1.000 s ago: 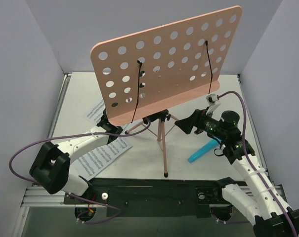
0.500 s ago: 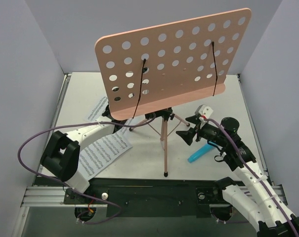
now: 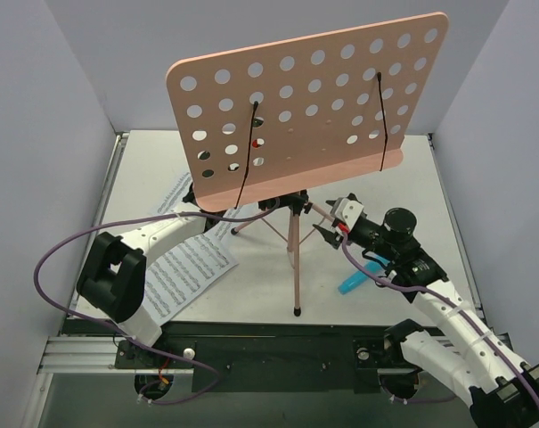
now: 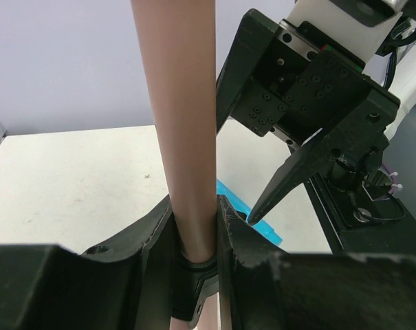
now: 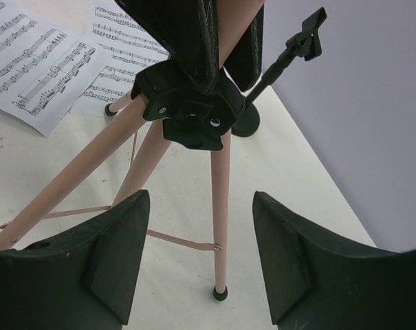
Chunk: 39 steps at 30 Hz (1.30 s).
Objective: Set up the instrument practice props
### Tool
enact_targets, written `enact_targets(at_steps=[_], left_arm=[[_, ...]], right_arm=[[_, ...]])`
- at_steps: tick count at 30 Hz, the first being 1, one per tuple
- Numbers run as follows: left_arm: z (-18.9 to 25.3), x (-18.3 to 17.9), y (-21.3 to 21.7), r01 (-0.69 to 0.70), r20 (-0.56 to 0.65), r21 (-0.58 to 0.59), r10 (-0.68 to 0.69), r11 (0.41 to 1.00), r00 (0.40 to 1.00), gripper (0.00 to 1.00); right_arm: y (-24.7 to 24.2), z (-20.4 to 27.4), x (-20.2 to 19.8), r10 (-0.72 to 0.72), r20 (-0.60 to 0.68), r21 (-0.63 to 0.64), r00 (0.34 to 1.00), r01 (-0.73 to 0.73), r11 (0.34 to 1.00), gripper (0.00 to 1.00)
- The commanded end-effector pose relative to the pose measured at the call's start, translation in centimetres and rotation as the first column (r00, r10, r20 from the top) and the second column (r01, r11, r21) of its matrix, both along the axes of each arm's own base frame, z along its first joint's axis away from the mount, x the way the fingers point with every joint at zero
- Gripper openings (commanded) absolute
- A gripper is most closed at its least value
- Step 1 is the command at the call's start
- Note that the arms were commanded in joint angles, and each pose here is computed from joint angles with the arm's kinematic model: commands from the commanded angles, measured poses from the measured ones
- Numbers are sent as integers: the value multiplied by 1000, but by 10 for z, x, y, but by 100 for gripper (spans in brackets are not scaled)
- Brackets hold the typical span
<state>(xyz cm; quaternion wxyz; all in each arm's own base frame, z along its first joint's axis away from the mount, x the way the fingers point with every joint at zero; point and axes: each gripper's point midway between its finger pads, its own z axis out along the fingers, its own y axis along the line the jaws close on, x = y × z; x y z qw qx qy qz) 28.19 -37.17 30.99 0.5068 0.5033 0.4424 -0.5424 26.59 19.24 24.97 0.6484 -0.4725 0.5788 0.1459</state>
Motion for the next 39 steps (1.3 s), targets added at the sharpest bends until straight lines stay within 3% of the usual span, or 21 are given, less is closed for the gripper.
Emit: enact_targets(at_steps=[1,14,39], left_arm=[[-46,-3,5,82,-68,98,-76,992,995,0],[-44,-1,5,92,-87,94,-84,991,993,0],[-45,-1,6,101,-109,78,-92,992,990,0]], right_arm=[[11,35,7,58,146,-20,988,-56,998,55],[36,40,7,169,178,-80,969,-157,984,47],[45,39,6,203,156,-91,967,-191,977,33]])
